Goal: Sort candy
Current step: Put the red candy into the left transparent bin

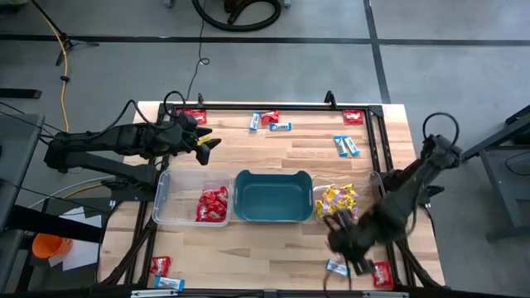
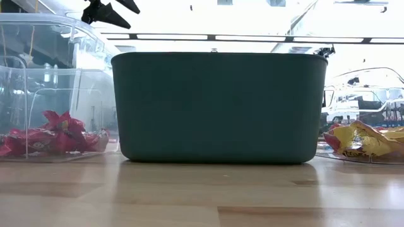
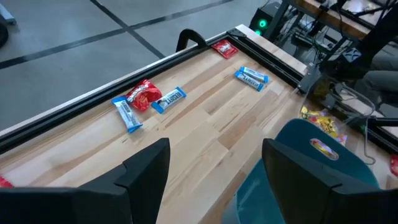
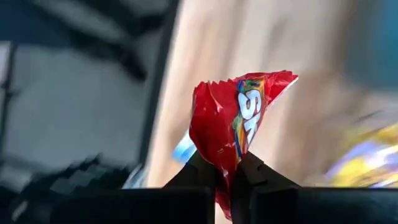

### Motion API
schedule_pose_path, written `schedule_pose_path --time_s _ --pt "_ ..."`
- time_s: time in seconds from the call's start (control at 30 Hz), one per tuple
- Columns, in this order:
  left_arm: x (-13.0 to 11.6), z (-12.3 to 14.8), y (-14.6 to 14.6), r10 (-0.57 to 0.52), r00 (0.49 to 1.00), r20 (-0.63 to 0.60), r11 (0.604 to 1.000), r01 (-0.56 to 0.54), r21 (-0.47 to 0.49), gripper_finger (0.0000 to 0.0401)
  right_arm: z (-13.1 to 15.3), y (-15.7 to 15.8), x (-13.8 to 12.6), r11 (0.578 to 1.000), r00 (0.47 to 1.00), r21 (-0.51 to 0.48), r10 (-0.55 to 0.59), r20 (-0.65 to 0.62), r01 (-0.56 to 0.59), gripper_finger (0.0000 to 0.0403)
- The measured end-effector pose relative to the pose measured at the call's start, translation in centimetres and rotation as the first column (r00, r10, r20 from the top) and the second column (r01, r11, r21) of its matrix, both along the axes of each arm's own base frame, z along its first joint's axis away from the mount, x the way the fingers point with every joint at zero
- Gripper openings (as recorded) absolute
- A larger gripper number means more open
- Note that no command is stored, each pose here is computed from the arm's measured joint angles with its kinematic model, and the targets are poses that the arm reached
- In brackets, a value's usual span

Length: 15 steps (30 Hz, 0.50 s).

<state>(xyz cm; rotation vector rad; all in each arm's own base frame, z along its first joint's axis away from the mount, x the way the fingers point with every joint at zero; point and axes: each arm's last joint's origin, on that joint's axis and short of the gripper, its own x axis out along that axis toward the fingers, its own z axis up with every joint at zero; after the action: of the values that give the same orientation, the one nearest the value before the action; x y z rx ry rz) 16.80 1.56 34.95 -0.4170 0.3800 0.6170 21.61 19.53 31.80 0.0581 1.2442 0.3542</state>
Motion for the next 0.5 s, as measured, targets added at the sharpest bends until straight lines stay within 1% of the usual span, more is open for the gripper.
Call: schedule_pose_path --time_s 0.1,0.17,0.23,0.3,0.37,0.4,0.5 --pt "0.2 0.3 0.0 -0.013 0.999 0.036 1.000 0.013 -0.008 0.0241 0.9 -2.5 1.9 0.998 0.990 -0.038 -0.037 0.132 0.043 0.0003" --pt "0.3 0.5 -0.1 -0.031 0.998 0.057 1.000 0.031 -0.004 0.0241 1.2 -4.0 3.6 0.998 0.975 -0.047 -0.028 0.221 0.039 0.0002" --pt "0.5 0.8 -0.1 -0.040 0.995 0.087 0.999 0.040 0.009 0.0241 1.5 -5.5 5.5 0.998 0.952 -0.062 -0.010 0.307 0.031 0.0002" --pt "0.7 1.3 -0.1 -0.043 0.988 0.149 0.999 0.041 0.015 0.0241 1.5 -7.2 7.7 0.996 0.913 -0.078 -0.001 0.407 0.036 0.0002" --pt "0.9 2.1 -0.1 -0.049 0.973 0.226 0.999 0.045 0.025 0.0241 1.6 -9.0 10.2 0.995 0.857 -0.076 -0.012 0.515 0.060 0.0002" --pt "1.0 2.5 -0.1 -0.067 0.963 0.260 0.998 0.060 0.035 0.0241 1.7 -9.8 11.5 0.996 0.816 -0.058 -0.025 0.577 0.071 0.0002" --pt "1.2 3.6 -0.3 -0.136 0.928 0.348 0.990 0.115 0.080 0.0241 1.9 -11.6 15.1 0.997 0.672 0.011 -0.056 0.739 0.072 0.0001"
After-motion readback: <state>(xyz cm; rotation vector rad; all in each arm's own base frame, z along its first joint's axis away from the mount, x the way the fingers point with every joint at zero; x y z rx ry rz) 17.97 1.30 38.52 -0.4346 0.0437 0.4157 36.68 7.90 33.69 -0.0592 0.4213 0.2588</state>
